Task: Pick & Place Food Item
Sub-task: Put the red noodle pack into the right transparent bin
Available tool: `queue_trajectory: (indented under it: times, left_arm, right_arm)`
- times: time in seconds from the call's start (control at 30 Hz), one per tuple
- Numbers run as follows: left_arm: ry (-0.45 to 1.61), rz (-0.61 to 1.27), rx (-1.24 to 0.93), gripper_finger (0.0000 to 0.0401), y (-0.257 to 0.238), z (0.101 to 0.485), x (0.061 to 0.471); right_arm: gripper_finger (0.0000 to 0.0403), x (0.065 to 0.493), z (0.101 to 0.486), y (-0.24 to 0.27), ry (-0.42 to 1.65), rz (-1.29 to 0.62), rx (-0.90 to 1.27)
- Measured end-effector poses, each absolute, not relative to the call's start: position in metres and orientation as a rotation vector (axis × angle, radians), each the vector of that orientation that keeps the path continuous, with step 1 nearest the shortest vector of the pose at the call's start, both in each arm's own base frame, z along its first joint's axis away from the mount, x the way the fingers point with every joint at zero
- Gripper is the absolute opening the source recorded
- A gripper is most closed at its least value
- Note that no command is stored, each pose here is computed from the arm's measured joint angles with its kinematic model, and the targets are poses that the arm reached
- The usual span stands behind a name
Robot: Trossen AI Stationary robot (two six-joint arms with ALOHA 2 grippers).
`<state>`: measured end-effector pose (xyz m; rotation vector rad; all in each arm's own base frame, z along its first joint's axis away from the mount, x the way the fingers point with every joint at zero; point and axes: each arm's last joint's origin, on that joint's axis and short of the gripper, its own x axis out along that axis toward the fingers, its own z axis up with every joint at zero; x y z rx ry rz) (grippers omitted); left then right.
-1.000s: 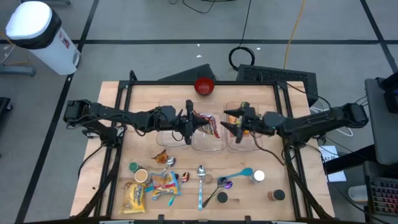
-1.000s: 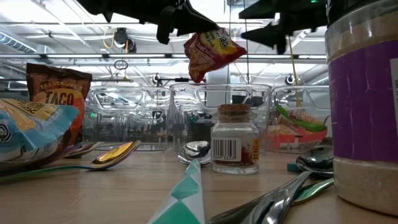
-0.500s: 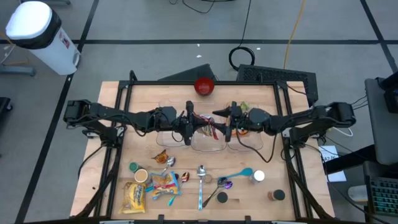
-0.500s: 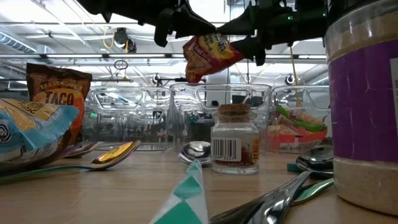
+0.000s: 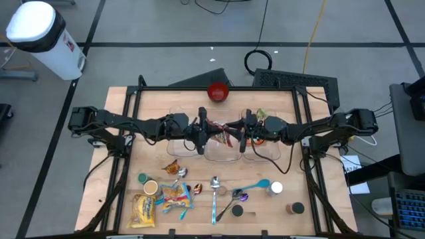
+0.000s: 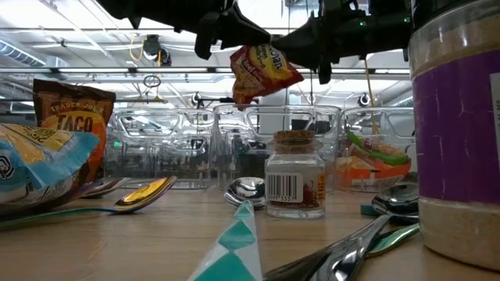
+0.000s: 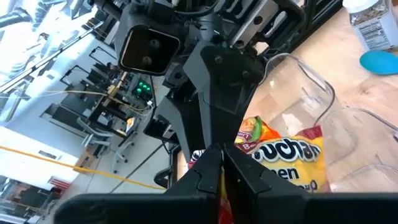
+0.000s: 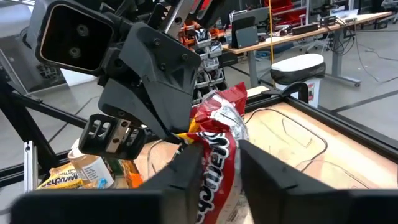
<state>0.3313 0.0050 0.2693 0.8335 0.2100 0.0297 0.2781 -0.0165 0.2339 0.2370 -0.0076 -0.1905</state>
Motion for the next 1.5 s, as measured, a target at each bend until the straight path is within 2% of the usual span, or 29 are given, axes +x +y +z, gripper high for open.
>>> queue_trajectory:
  times: [0.13, 0.27, 0.43, 0.6, 0.73, 0.83, 1.0, 1.2, 1.5]
  left_arm:
    - [0.207, 0.036, 0.789, 0.0005, 0.005, 0.269, 0.331]
    - [0.178, 0.125, 0.654, 0.0017, 0.006, 0.274, 0.332]
    - [0.145, 0.196, 0.539, 0.0107, 0.006, 0.280, 0.330]
    - [0.138, 0.198, 0.537, 0.0201, 0.000, 0.281, 0.329]
    - [0.146, 0.244, 0.552, 0.0251, -0.003, 0.285, 0.326]
    - [0.167, 0.288, 0.547, 0.0272, -0.002, 0.285, 0.325]
    - [0.199, 0.314, 0.533, 0.0288, 0.002, 0.283, 0.324]
    - [0.206, 0.327, 0.509, 0.0289, 0.007, 0.282, 0.324]
    - [0.205, 0.329, 0.478, 0.0290, 0.010, 0.281, 0.324]
  right_arm:
    - [0.0017, 0.278, 0.234, -0.016, -0.007, -0.180, 0.210]
    - [0.0011, 0.278, 0.236, -0.016, -0.025, -0.151, 0.194]
    - [0.0004, 0.275, 0.239, -0.015, -0.021, -0.150, 0.186]
    - [0.0002, 0.261, 0.256, -0.015, -0.031, -0.147, 0.167]
    - [0.0002, 0.239, 0.268, -0.014, 0.036, -0.151, 0.166]
    - [0.0001, 0.217, 0.275, -0.012, 0.104, -0.156, 0.194]
    - [0.0001, 0.180, 0.279, -0.010, 0.220, -0.158, 0.216]
    - [0.0001, 0.150, 0.294, -0.007, 0.388, -0.047, 0.242]
    - [0.0000, 0.157, 0.287, -0.005, 0.646, 0.054, 0.268]
